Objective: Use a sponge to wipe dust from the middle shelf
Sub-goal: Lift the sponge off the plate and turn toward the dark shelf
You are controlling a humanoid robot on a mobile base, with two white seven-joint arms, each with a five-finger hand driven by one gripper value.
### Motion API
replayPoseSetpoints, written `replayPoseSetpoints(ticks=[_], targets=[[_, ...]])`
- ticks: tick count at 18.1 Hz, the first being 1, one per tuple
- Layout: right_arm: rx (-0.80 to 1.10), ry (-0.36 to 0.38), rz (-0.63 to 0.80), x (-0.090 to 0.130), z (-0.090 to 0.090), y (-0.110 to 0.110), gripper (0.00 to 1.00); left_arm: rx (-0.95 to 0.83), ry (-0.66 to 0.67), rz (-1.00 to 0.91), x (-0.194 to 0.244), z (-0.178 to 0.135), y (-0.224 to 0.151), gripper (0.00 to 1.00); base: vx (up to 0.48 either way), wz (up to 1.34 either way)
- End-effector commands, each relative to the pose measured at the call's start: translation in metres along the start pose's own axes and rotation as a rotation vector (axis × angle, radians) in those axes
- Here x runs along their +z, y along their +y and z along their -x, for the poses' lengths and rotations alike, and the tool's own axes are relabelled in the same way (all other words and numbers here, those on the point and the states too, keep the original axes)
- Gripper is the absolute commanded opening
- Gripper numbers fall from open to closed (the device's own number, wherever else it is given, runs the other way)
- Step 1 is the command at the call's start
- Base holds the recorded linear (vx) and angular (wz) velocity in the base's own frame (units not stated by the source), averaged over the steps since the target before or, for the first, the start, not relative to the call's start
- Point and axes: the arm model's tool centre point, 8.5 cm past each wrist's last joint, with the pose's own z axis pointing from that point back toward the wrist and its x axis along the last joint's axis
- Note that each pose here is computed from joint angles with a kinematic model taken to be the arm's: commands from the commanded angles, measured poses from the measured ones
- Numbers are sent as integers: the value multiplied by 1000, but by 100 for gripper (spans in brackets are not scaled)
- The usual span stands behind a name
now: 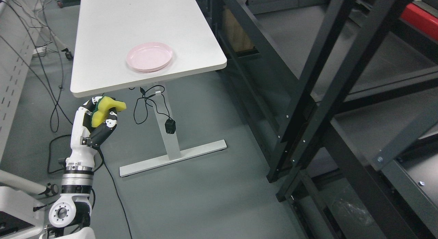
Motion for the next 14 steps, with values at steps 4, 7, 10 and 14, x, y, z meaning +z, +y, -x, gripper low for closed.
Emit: replayPoseSetpoints(ticks=[4, 7, 10, 14], targets=[[-1, -23, 14, 0, -10, -10, 100, 3, -26, 75, -5, -6, -23, 1, -125, -486], [-2, -24, 13, 0, -10, -10, 100, 8, -28, 96, -5, -6, -31, 1, -91, -527], [-2, -23, 14, 0, -10, -10, 100, 20, -24, 140, -6, -4, -48, 1, -92, -581], [-2, -23, 14, 0, -10, -10, 100, 42, -20, 223, -6, -2, -79, 1, -81, -641]])
